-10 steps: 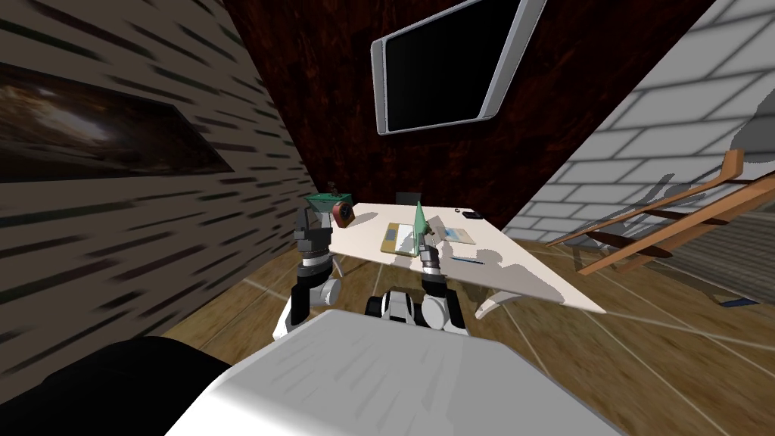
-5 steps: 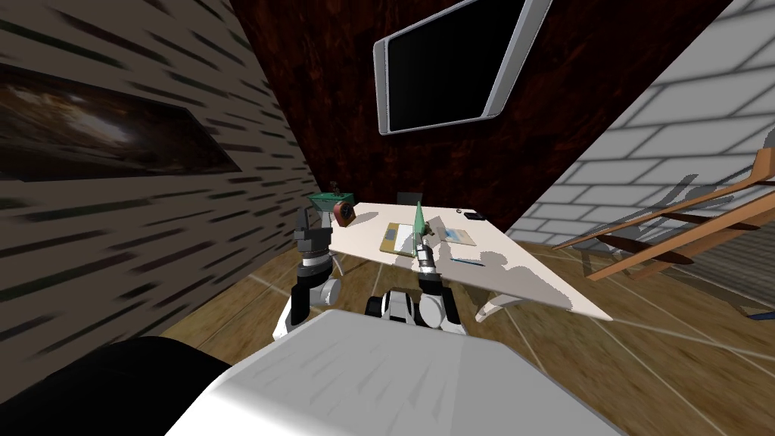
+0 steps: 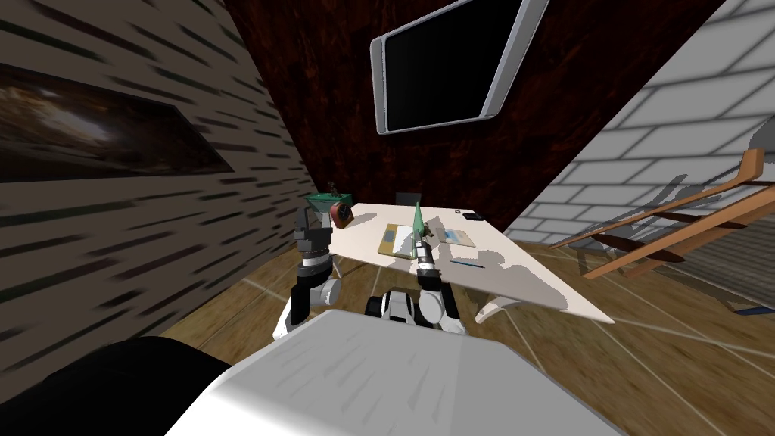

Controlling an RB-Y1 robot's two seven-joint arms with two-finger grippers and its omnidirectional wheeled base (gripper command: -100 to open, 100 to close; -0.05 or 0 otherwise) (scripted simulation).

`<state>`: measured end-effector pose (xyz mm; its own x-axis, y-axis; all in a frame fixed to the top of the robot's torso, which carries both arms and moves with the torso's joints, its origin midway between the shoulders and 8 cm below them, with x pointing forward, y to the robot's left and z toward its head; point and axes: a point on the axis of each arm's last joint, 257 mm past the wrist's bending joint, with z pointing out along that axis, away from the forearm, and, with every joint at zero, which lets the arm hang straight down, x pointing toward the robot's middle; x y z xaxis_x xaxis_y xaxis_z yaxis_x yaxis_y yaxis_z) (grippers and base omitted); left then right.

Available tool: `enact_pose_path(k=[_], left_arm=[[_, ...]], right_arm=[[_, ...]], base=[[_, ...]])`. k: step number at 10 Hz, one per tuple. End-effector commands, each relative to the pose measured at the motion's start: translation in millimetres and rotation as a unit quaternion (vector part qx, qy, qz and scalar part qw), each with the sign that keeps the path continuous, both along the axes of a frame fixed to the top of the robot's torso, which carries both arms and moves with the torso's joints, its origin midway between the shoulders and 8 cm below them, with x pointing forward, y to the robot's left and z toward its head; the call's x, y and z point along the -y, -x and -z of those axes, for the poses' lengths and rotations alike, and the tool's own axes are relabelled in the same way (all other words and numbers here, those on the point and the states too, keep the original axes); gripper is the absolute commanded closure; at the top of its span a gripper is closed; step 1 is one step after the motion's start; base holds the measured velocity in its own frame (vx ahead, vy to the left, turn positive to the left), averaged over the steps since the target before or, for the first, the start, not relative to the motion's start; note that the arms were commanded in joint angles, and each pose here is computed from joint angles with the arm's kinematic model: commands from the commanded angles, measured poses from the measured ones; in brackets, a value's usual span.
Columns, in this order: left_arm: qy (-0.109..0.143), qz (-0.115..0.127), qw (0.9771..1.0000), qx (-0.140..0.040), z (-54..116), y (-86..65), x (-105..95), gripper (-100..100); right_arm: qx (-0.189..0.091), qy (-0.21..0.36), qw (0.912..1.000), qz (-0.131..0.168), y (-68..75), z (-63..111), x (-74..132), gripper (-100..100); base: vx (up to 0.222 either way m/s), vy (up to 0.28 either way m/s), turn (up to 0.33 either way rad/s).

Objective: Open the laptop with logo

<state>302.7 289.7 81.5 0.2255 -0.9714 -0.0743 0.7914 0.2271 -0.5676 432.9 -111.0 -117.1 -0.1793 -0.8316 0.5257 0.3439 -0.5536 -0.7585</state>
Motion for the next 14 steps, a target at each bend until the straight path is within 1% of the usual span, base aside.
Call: enact_pose_path(k=[1, 2, 3, 6, 7, 9, 10, 13, 14], left_arm=[[0.000, 0.000, 1.0000, 0.000, 0.0, 0.0, 0.0, 0], [0.000, 0.000, 1.0000, 0.000, -0.1, -0.1, 0.1, 0], [0.000, 0.000, 1.0000, 0.000, 0.0, 0.0, 0.0, 0], [0.000, 0.000, 1.0000, 0.000, 0.0, 0.0, 0.0, 0], [0.000, 0.000, 1.0000, 0.000, 0.0, 0.0, 0.0, 0], [0.000, 0.000, 1.0000, 0.000, 0.0, 0.0, 0.0, 0], [0.000, 0.000, 1.0000, 0.000, 0.0, 0.0, 0.0, 0], [0.000, 0.000, 1.0000, 0.000, 0.0, 0.0, 0.0, 0], [0.000, 0.000, 1.0000, 0.000, 0.0, 0.0, 0.0, 0]], right_arm=[[0.000, 0.001, 1.0000, 0.004, 3.7, 7.3, 3.6, 100], [0.000, 0.001, 1.0000, 0.005, 5.3, 10.5, 5.2, 100], [0.005, 0.003, 1.0000, 0.005, 2.3, 3.9, 4.1, 100], [-0.001, 0.061, 0.9982, 0.003, -12.6, 4.4, -6.9, 100], [-0.003, 0.062, 0.9981, 0.000, -12.8, 5.2, -8.2, 100], [-0.006, 0.099, 0.9950, -0.002, -22.5, 5.5, -15.7, 100], [-0.007, 0.100, 0.9949, -0.004, -22.6, 6.2, -16.7, 100], [-0.012, 0.156, 0.9876, -0.008, -36.3, 7.1, -27.2, 100], [-0.013, 0.158, 0.9873, -0.012, -36.4, 8.4, -29.0, 100]], base=[[-0.048, 0.012, 0.085], [-0.063, -0.004, 0.048], [-0.023, -0.004, 0.003], [-0.014, 0.043, -0.053], [-0.013, 0.048, -0.010], [-0.016, 0.041, -0.036], [-0.010, 0.031, -0.024], [-0.018, 0.049, -0.043], [-0.015, 0.046, -0.017]])
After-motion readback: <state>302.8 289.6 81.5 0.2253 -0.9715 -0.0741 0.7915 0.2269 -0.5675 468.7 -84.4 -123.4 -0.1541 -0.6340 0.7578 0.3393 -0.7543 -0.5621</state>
